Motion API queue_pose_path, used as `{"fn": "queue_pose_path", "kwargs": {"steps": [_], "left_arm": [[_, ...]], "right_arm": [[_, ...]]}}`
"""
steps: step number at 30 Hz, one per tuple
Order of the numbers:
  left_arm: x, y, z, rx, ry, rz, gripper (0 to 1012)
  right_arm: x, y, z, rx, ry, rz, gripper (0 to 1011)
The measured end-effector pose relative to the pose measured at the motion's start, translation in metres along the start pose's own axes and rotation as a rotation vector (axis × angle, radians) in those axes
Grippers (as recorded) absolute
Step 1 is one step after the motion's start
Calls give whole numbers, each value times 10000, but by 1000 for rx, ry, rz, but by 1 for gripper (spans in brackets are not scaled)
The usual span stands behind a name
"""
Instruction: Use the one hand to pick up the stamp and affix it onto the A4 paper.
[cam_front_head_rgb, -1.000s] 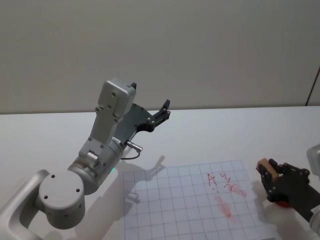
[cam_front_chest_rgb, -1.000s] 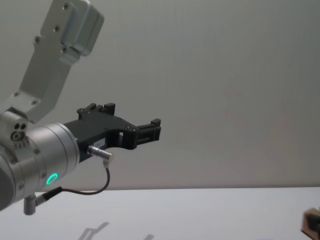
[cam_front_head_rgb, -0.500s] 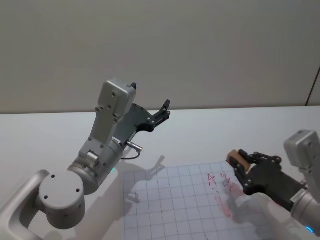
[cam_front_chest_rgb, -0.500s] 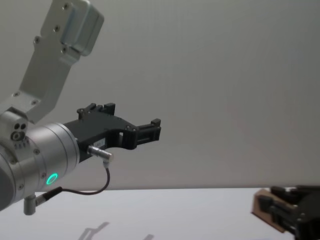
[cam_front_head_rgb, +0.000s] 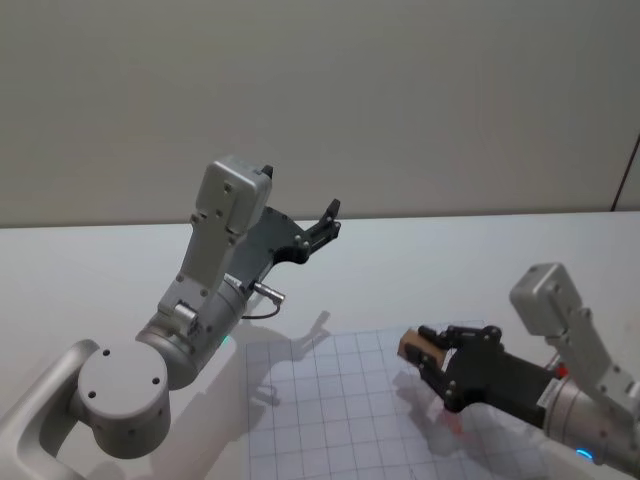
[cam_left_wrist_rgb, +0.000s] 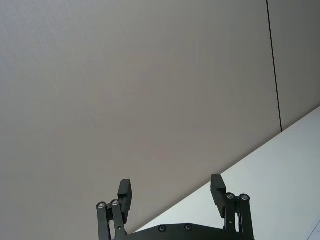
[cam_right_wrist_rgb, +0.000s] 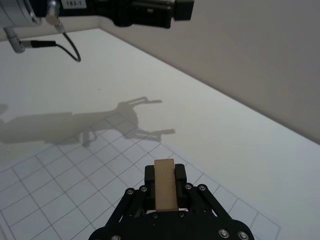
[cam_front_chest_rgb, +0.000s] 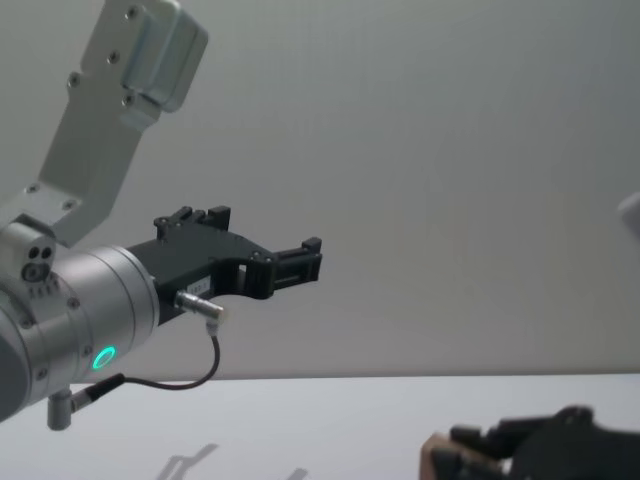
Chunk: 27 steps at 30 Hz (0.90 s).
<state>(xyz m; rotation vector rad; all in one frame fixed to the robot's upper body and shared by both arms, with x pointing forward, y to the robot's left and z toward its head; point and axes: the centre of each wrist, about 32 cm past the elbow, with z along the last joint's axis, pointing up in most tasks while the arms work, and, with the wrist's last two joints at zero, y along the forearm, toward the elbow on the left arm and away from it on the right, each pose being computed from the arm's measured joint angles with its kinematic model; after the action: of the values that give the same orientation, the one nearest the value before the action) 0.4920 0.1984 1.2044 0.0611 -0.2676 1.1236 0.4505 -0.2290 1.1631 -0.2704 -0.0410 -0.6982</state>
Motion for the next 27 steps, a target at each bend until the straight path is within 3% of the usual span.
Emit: {"fn": "queue_pose_path", "kwargs": {"steps": [11,27], "left_arm": [[0,0,0,0,0,0,1001],[0,0,0,0,0,0,1001]], "right_arm": [[112,177,-168,-123,35,138,216],[222,261,-255,-188,41,196,216]]}}
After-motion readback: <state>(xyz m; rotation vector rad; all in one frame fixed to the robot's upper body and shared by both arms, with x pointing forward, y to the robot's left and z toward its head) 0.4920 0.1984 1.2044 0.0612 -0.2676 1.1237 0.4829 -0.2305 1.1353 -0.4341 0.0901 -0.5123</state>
